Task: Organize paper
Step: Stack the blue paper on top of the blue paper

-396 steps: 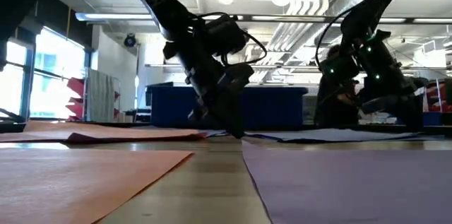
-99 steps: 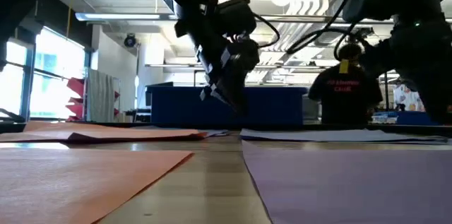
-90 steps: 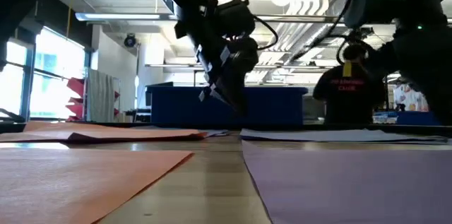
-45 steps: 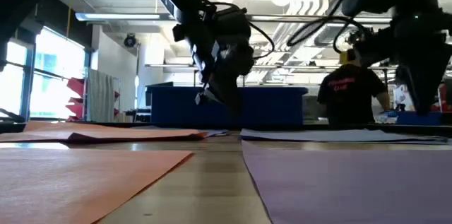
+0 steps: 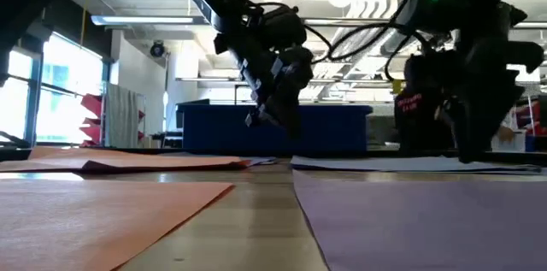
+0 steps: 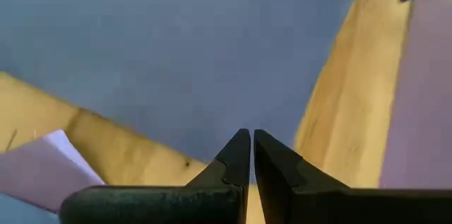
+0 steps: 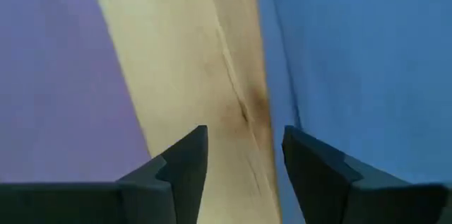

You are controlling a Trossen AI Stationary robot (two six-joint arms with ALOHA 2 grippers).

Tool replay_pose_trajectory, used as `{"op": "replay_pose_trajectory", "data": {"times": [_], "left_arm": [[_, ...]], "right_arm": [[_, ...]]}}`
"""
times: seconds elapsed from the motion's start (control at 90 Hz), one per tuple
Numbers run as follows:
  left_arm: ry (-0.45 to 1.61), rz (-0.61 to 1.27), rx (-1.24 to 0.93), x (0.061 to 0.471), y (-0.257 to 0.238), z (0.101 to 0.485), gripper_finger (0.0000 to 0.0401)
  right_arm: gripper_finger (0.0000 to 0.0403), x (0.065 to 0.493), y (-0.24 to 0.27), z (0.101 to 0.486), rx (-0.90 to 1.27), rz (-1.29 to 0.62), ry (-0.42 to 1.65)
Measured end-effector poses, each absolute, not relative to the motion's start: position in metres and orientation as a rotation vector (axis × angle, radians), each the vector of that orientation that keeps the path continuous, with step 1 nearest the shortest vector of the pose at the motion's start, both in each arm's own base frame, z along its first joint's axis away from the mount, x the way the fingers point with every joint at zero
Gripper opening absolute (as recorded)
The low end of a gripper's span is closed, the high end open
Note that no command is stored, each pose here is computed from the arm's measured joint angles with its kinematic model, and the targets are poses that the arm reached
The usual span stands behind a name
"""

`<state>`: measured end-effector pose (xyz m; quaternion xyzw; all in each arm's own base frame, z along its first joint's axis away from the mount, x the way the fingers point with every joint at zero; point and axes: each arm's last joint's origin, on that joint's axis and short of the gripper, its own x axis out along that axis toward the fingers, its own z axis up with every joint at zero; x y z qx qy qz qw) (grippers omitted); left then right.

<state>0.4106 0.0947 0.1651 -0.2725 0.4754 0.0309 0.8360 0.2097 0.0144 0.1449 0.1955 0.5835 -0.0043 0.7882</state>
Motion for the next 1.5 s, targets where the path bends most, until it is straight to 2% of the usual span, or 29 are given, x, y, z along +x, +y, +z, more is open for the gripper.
{"op": "replay_pose_trajectory", "data": {"times": [0.111, 0.278, 0.367, 0.511, 0.733, 0.833, 0.944, 1.067, 1.167, 1.344, 1.5], "left_arm": [[1.04, 0.032, -0.58, 0.408, 0.092, 0.164, 0.0], [1.076, -0.004, -0.572, 0.408, 0.08, 0.163, 0.0], [1.089, -0.027, -0.549, 0.409, 0.072, 0.162, 0.0], [1.103, -0.05, -0.53, 0.41, 0.061, 0.162, 0.0], [1.107, -0.096, -0.485, 0.412, 0.046, 0.162, 0.0], [1.111, -0.097, -0.489, 0.412, 0.043, 0.162, 0.0], [1.12, -0.098, -0.492, 0.412, 0.041, 0.162, 0.0], [1.132, -0.1, -0.495, 0.411, 0.037, 0.161, 0.0], [1.137, -0.101, -0.499, 0.411, 0.036, 0.161, 0.0], [1.139, -0.093, -0.504, 0.411, 0.035, 0.161, 0.0], [1.139, -0.091, -0.506, 0.411, 0.035, 0.161, 0.0]], "right_arm": [[0.0165, 0.21, 0.012, 0.138, 0.377, -0.003, 1.297], [0.0165, 0.209, 0.004, 0.132, 0.293, -0.144, 1.335], [0.0165, 0.206, 0.002, 0.138, 0.291, -0.183, 1.358], [0.0165, 0.206, 0.004, 0.16, 0.279, -0.102, 1.336], [0.0169, 0.194, -0.009, 0.161, 0.202, -0.259, 1.334], [0.0188, 0.192, -0.016, 0.154, 0.206, -0.274, 1.349], [0.0227, 0.193, -0.023, 0.151, 0.206, -0.3, 1.333], [0.0273, 0.195, -0.026, 0.152, 0.14, -0.235, 1.319], [0.0288, 0.196, -0.026, 0.148, 0.122, -0.179, 1.333], [0.0287, 0.199, -0.026, 0.137, 0.124, -0.145, 1.396], [0.0263, 0.202, -0.026, 0.129, 0.133, -0.136, 1.438]]}}
